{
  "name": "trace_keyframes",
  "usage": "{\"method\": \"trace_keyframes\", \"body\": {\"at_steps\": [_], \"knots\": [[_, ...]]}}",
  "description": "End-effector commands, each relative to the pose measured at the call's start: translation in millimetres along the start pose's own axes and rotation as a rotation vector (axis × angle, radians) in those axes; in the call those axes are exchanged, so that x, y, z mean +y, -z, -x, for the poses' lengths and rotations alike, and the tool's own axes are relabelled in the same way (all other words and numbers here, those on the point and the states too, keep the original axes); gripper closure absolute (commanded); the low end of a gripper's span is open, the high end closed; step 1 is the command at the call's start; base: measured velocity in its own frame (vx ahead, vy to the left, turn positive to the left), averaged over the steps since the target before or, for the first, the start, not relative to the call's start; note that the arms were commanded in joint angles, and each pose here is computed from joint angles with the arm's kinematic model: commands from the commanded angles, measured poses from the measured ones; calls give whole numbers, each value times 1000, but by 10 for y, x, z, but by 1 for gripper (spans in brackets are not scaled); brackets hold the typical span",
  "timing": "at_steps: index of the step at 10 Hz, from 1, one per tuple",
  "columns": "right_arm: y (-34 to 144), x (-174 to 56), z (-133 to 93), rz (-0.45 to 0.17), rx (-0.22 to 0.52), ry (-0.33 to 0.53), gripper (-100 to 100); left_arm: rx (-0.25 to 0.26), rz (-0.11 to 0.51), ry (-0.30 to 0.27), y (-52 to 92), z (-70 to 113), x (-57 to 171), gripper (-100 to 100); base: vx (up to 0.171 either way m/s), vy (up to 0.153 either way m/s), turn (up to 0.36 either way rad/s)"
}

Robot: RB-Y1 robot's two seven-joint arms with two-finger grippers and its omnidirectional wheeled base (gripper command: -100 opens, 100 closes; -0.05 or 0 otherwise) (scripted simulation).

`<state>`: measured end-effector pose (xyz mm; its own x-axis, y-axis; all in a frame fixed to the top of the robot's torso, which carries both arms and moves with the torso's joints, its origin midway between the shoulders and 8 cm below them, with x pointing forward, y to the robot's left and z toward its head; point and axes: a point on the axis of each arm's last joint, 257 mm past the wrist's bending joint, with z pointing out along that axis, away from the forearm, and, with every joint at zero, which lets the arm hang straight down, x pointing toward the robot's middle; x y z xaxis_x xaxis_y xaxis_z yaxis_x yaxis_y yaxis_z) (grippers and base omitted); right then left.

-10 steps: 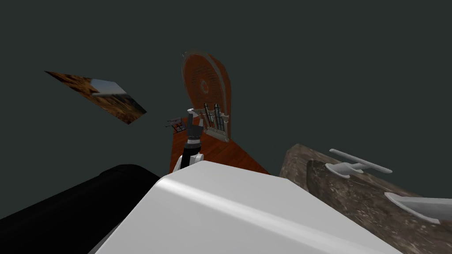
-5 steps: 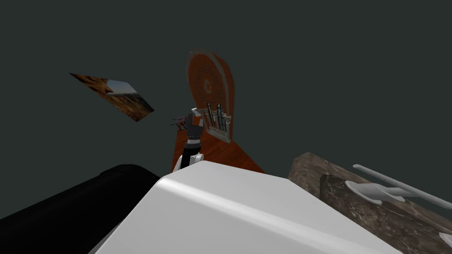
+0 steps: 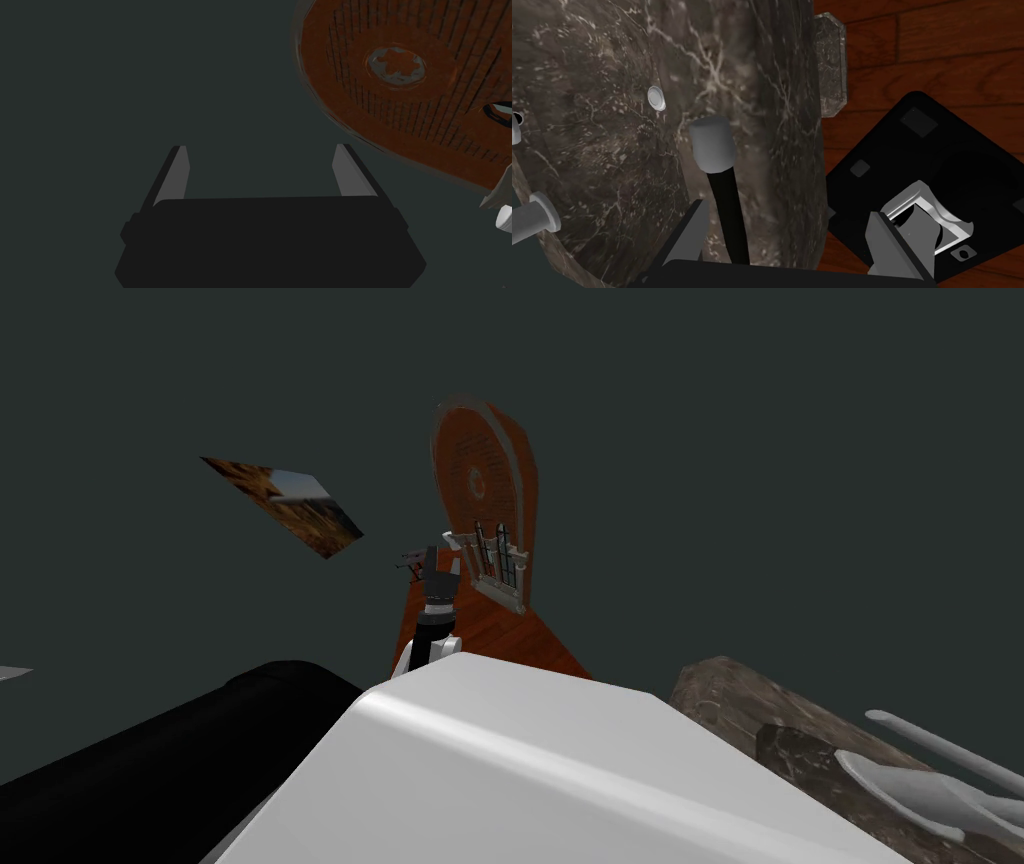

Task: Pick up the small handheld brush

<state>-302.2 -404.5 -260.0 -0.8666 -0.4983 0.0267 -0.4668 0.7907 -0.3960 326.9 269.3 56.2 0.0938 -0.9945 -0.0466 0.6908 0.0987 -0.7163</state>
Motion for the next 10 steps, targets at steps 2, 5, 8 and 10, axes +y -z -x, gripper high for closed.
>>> {"method": "trace_keyframes", "body": {"at_steps": [2, 5, 8, 10], "knots": [[24, 56, -61, 20, 20, 62, -100, 0, 0, 0, 0, 0, 0, 0, 77, -40, 73], [32, 130, -96, 45, 31, 124, -100, 0, 0, 0, 0, 0, 0, 0, 70, -45, 115], [-72, 138, -119, 42, 31, 107, -100, 0, 0, 0, 0, 0, 0, 0, 7, -6, 24], [-173, 159, -143, 43, 32, 100, -100, 0, 0, 0, 0, 0, 0, 0, -4, 3, 46]]}}
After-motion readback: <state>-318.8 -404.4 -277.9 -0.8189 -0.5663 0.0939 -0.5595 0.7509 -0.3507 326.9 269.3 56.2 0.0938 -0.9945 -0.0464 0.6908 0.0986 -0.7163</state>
